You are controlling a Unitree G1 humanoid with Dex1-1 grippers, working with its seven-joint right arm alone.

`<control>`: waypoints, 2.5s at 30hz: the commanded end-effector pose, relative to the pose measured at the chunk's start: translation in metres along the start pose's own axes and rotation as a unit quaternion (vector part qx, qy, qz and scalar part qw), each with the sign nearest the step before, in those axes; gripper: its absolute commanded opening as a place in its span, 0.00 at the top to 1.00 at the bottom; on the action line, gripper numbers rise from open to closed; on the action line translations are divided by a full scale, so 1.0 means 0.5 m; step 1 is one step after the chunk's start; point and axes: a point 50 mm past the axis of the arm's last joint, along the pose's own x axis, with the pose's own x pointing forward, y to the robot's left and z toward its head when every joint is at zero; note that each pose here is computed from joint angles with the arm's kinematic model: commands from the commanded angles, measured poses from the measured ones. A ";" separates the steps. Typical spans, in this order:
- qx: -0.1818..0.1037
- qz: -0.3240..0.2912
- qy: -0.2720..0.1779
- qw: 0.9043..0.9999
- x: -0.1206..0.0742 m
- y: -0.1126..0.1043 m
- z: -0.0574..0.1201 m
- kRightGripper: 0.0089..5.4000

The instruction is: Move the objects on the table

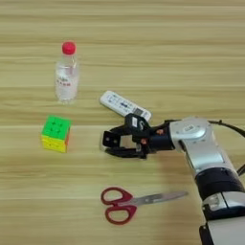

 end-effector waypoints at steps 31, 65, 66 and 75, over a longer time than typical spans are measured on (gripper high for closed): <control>-0.071 -0.003 -0.178 0.981 0.024 -0.015 0.164 0.00; -0.040 -0.038 -0.146 0.988 0.166 0.002 0.183 0.05; -0.039 -0.036 -0.146 0.988 0.166 0.002 0.183 0.06; -0.034 -0.034 -0.152 0.987 0.167 0.003 0.183 0.25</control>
